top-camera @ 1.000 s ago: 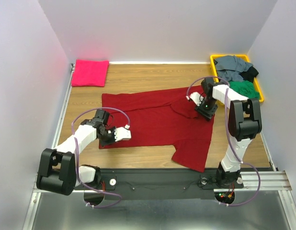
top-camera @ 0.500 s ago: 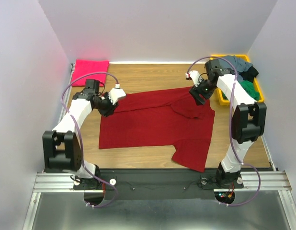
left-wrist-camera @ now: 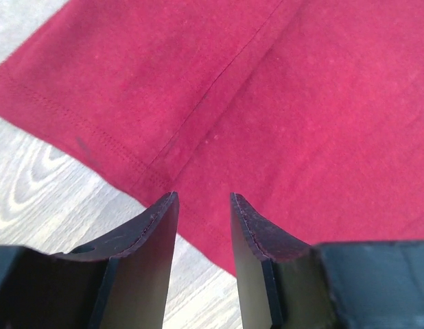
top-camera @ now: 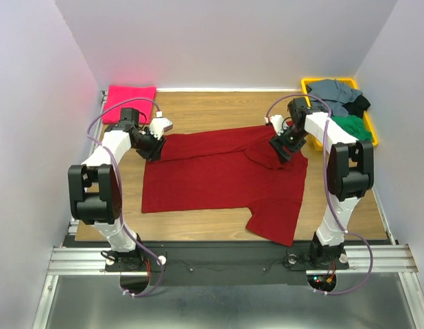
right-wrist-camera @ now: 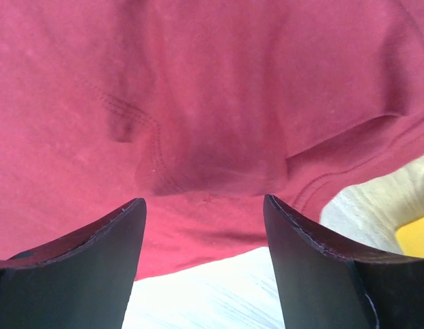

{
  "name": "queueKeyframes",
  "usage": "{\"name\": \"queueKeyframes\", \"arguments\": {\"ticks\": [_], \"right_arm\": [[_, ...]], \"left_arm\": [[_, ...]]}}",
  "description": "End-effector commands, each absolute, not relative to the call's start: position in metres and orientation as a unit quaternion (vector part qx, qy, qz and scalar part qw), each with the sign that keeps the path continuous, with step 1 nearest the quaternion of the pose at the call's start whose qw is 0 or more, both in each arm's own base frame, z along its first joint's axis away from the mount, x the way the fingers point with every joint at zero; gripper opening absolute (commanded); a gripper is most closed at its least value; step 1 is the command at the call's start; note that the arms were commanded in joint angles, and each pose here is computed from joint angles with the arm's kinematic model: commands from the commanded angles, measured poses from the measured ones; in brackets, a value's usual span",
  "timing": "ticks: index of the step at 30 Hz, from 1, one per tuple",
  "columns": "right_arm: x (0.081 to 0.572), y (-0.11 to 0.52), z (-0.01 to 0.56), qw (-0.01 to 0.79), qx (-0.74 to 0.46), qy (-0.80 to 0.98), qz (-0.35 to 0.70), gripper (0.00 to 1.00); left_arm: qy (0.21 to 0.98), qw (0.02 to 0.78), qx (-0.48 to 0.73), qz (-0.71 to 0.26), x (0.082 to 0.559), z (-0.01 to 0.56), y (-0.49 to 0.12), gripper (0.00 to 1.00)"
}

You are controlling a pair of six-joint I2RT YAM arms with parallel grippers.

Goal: Fold and stack the t-shirts
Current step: Flatten the tshirt out

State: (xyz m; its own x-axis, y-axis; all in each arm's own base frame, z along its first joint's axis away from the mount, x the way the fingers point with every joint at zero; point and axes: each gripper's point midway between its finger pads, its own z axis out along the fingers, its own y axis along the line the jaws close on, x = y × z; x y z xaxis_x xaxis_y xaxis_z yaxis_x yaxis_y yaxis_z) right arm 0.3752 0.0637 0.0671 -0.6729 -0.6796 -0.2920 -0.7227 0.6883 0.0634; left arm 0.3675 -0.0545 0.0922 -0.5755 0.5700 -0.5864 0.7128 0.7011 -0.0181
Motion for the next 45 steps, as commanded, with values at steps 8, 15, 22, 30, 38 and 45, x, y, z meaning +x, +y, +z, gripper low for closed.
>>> {"name": "queueKeyframes", "arguments": {"ticks": [8,15,22,30,38,45], "right_arm": [[0.401,0.064,0.057,0.15,-0.392,0.905,0.066,0.23],[0.407,0.065,0.067,0.16,-0.387,0.906,0.065,0.01],[0.405,0.066,0.07,0.158,-0.385,0.907,0.065,0.01],[0.408,0.064,0.077,0.163,-0.382,0.908,0.059,0.0],[0.409,0.063,0.079,0.163,-0.382,0.908,0.057,0.01],[0.407,0.063,0.079,0.159,-0.383,0.908,0.057,0.01]], "left_arm": [[0.857,0.292,0.417,-0.077,0.404,0.092,-0.042,0.47],[0.804,0.231,0.547,-0.029,0.399,0.079,-0.024,0.42],[0.772,0.185,0.607,-0.027,0.39,0.067,-0.016,0.39],[0.763,0.166,0.623,-0.032,0.389,0.049,-0.021,0.4],[0.759,0.154,0.632,-0.036,0.388,0.038,-0.024,0.4],[0.758,0.138,0.637,-0.038,0.383,0.028,-0.022,0.22]]}}
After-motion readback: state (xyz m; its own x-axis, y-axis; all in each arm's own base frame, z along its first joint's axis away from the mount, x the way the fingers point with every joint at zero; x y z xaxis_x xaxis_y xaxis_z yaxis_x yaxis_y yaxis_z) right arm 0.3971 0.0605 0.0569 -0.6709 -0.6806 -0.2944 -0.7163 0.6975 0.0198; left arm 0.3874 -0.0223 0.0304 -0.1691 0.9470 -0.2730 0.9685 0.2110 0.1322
